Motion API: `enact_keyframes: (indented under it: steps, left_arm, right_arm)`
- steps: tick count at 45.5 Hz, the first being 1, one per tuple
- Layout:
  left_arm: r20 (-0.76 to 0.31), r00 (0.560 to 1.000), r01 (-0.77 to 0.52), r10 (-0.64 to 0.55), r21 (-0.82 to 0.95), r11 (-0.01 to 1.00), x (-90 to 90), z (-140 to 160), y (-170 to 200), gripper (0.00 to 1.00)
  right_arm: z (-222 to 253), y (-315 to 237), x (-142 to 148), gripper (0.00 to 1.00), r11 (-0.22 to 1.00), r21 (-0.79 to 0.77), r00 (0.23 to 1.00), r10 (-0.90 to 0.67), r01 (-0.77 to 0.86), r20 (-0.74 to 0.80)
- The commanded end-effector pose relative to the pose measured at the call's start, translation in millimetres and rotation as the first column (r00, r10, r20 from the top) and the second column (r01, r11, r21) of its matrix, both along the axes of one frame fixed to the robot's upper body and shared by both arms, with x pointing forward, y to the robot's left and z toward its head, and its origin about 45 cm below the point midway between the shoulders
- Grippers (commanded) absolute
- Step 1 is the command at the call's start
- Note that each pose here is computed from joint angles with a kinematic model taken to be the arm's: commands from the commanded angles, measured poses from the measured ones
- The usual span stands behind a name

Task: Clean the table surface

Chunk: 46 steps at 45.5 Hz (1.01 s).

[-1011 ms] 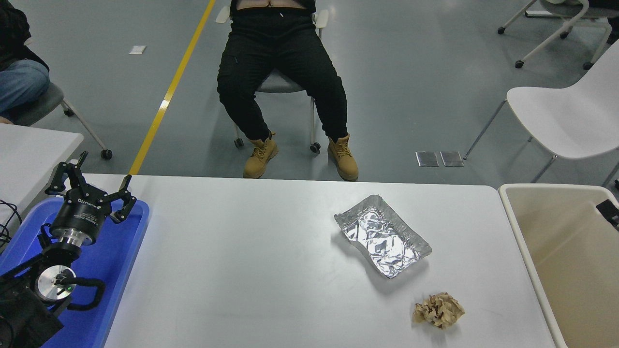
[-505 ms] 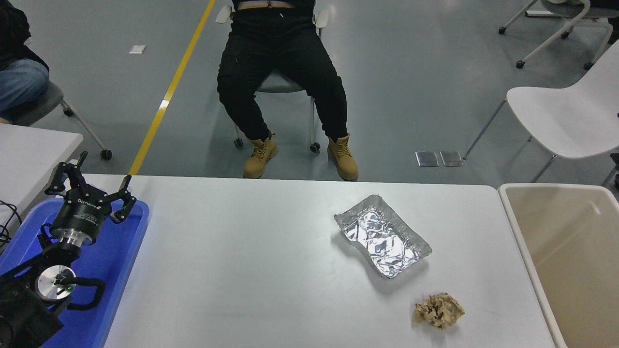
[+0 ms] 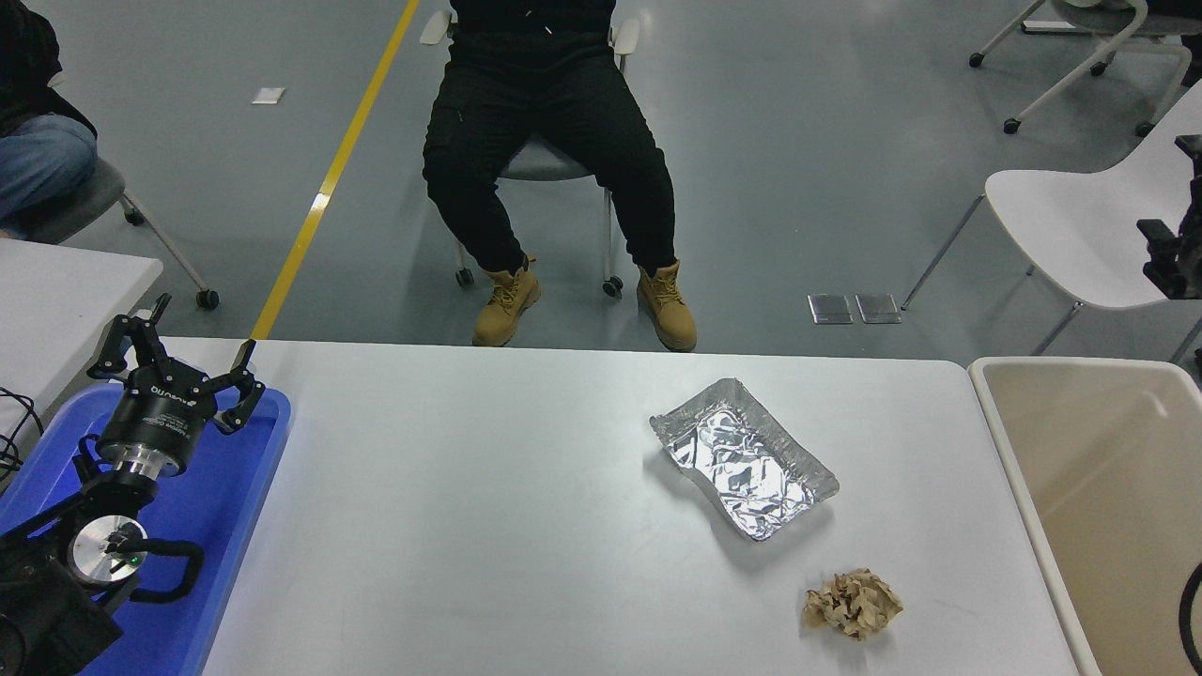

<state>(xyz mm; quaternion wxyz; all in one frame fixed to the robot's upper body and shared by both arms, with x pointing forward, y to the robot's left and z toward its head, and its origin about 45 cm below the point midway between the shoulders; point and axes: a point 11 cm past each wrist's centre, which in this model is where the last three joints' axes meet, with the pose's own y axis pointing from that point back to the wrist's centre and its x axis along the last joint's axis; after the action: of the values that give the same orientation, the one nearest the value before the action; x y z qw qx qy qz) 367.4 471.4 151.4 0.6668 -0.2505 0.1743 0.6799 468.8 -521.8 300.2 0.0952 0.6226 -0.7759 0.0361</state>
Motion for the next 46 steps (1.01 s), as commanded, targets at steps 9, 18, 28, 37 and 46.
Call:
enact_keyframes:
  steps: [9,18,28,37,46]
  left_arm:
    - [0.000,1.000,0.000,0.000,0.000,1.000,0.0,0,0,1.00]
    - [-0.002,1.000,0.002,-0.002,0.001,1.000,0.0,0,0,1.00]
    - [0.000,1.000,0.000,0.000,0.000,1.000,0.0,0,0,1.00]
    - [0.000,1.000,0.000,0.000,-0.001,1.000,0.1,0,-1,1.00]
    - [0.000,1.000,0.000,0.000,0.000,1.000,0.0,0,0,1.00]
  right_arm:
    - [4,22,13,0.99,0.999,0.023,0.999,0.043,-0.044,0.019]
    - [10,21,14,0.99,0.996,0.086,0.997,0.023,-0.028,0.068]
    - [-19,39,13,0.99,0.952,0.299,0.993,0.027,-0.062,0.118]
    - [-54,47,-1,0.99,0.888,0.454,0.992,0.009,-0.065,0.125]
    - [-83,64,-15,0.99,0.834,0.545,0.993,0.032,-0.087,0.111]
